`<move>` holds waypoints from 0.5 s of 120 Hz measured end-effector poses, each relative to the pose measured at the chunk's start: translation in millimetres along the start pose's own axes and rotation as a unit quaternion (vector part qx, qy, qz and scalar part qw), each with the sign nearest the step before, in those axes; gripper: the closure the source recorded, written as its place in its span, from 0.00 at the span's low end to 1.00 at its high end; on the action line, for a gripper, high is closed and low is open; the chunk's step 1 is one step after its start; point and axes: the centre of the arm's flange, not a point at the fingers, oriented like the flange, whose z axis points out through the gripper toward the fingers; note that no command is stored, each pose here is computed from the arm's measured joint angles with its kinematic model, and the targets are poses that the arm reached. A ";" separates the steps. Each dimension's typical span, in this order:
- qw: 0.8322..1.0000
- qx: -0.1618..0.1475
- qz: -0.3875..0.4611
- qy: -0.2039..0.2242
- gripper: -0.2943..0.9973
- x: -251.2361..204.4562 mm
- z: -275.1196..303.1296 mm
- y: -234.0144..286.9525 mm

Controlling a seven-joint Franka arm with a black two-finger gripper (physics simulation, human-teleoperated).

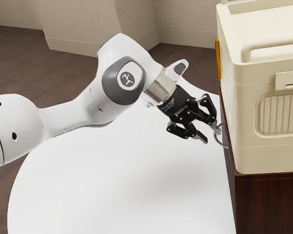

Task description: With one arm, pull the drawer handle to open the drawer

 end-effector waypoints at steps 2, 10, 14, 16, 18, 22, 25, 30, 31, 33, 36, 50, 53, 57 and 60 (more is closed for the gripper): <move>1.000 -0.001 0.000 0.000 0.58 0.1 0.3 -0.1; 1.000 -0.002 0.000 0.000 0.59 1.0 0.3 -1.0; 1.000 -0.002 -0.001 -0.001 0.59 1.8 1.2 -2.2; 1.000 -0.002 -0.001 -0.001 0.59 2.1 1.8 -2.7; 1.000 -0.002 -0.002 -0.001 0.58 2.3 2.2 -3.1; 1.000 -0.002 -0.002 -0.002 0.58 2.9 2.4 -3.9; 1.000 -0.003 -0.003 -0.001 0.58 3.3 2.3 -4.4; 1.000 -0.002 -0.003 -0.001 0.58 4.6 2.8 -5.9; 1.000 -0.002 -0.004 -0.001 0.58 4.8 3.1 -6.3; 1.000 -0.001 -0.004 -0.001 0.58 5.4 3.8 -7.0; 1.000 -0.001 -0.004 -0.001 0.59 6.1 4.8 -7.9; 1.000 0.001 -0.004 -0.002 0.61 8.2 8.5 -10.0; 1.000 0.001 -0.004 -0.002 0.61 8.4 8.8 -10.2; 1.000 0.002 -0.003 -0.001 0.62 8.5 9.0 -10.2; 1.000 0.002 -0.003 -0.001 0.63 8.6 9.1 -10.2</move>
